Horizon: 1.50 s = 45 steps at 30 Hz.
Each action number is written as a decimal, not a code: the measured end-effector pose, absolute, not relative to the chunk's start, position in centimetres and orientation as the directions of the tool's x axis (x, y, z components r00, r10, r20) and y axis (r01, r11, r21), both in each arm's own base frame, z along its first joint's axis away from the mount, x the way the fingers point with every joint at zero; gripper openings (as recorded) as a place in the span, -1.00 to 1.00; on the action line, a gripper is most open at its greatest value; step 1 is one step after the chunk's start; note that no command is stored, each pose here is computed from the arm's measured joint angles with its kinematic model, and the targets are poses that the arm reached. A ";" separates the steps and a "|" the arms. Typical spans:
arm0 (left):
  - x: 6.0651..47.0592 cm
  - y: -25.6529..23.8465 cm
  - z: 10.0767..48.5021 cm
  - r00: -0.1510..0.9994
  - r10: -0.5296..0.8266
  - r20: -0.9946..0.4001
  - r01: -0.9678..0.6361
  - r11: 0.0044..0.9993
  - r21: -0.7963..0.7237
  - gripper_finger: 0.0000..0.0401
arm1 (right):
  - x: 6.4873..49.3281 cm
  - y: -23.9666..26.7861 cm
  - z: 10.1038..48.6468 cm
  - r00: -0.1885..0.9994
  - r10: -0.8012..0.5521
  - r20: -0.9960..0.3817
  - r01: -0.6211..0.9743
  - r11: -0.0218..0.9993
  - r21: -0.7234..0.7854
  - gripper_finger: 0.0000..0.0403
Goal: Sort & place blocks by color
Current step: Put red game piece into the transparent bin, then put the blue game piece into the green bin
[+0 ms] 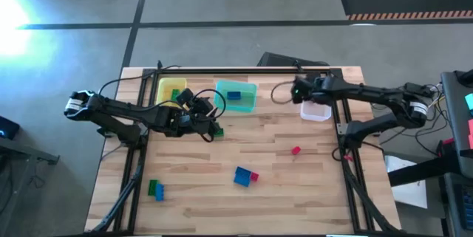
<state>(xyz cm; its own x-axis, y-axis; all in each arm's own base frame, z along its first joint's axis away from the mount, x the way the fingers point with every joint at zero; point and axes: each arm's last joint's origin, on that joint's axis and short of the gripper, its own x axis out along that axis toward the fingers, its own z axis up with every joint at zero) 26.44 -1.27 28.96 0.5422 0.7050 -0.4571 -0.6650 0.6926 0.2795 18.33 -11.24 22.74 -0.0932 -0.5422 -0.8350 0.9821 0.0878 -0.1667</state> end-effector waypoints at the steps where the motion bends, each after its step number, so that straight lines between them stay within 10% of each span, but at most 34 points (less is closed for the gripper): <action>1: 26.4 -1.3 29.0 0.542 0.705 -0.457 -0.665 0.693 0.279 0.06 | 18.0 -11.8 22.4 -0.085 -0.530 -0.844 0.986 0.079 -0.149 -0.40; 31: 26.4 -1.3 29.0 0.542 0.705 -0.457 -0.666 0.692 0.278 0.06 | 17.5 -15.9 16.2 -0.168 -0.478 -0.862 0.983 -0.018 -0.182 -0.04; 45: 26.4 -1.3 29.0 0.543 0.704 -0.458 -0.669 0.692 0.271 0.06 | 17.6 -14.3 22.6 0.026 -0.597 -0.802 0.996 0.084 -0.030 0.18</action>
